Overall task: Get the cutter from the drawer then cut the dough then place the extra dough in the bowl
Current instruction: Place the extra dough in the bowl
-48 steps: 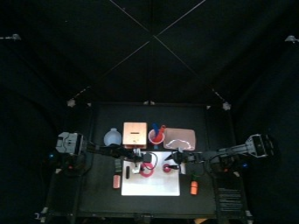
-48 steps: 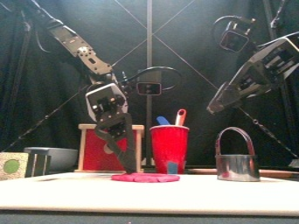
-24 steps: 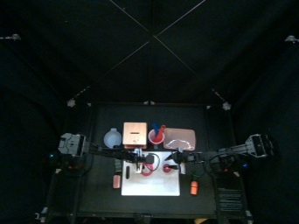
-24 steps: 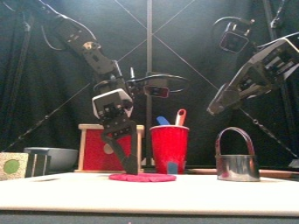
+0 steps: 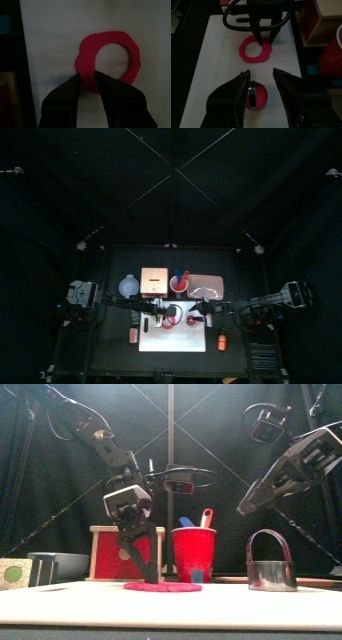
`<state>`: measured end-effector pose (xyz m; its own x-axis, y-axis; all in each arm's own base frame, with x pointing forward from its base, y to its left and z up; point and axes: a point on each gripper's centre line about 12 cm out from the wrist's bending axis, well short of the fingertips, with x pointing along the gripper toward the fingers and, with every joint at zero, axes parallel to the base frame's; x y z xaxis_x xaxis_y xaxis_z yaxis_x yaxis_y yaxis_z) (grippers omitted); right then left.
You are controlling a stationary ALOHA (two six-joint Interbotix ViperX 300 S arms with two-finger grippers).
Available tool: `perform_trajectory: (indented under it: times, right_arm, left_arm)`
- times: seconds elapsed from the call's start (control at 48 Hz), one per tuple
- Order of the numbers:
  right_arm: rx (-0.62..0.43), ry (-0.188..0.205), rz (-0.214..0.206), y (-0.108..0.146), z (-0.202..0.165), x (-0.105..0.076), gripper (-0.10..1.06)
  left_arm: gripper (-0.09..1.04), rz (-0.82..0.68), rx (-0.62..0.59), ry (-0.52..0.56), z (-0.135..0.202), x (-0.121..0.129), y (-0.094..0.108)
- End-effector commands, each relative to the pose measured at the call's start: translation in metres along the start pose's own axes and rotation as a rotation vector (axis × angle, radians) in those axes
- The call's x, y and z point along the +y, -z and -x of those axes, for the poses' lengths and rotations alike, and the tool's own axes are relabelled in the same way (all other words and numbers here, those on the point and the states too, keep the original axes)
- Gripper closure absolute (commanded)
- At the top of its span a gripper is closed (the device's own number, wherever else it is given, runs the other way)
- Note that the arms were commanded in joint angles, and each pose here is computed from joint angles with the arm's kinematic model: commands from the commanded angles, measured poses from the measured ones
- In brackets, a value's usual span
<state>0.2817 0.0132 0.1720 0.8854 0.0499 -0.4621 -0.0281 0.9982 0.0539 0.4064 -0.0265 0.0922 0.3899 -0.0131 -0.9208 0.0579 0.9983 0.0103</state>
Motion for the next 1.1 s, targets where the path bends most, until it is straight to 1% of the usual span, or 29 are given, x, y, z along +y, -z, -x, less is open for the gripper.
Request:
perform_trajectory:
  times: [0.021,0.167,0.312,0.375,0.458,0.583,0.688,0.854,1.021,1.104]
  right_arm:
    - [-0.028,0.002,-0.006,-0.007,0.001,-0.001,0.18]
    - [-0.025,0.005,-0.016,-0.006,0.001,-0.001,0.18]
    - [-0.023,0.004,-0.017,-0.006,0.001,-0.001,0.18]
    - [-0.022,0.004,-0.018,-0.006,0.001,-0.001,0.18]
    - [-0.022,0.005,-0.018,-0.006,0.001,-0.001,0.18]
    - [-0.020,0.005,-0.018,-0.006,0.001,-0.001,0.18]
    - [-0.019,0.007,-0.018,-0.006,0.001,-0.001,0.18]
    - [-0.021,0.007,-0.020,-0.006,0.001,-0.001,0.18]
    - [-0.018,0.007,-0.020,-0.005,0.001,-0.002,0.18]
    - [-0.018,0.007,-0.018,-0.005,0.001,-0.001,0.18]
  left_arm:
    - [0.32,0.000,0.009,0.000,-0.001,-0.001,0.002]
    - [0.33,-0.003,0.011,0.000,-0.001,-0.001,0.003]
    - [0.32,-0.004,0.008,0.001,-0.001,-0.002,0.002]
    - [0.32,-0.007,-0.005,0.001,0.003,-0.002,-0.001]
    - [0.32,-0.016,-0.034,0.003,0.017,-0.005,-0.014]
    - [0.32,-0.054,-0.115,-0.009,0.060,-0.009,-0.041]
    - [0.32,-0.084,-0.165,-0.029,0.084,-0.009,-0.053]
    - [0.32,-0.131,-0.225,-0.073,0.109,-0.004,-0.063]
    - [0.32,-0.144,-0.270,-0.118,0.131,0.005,-0.066]
    - [0.32,-0.136,-0.292,-0.145,0.145,0.013,-0.064]
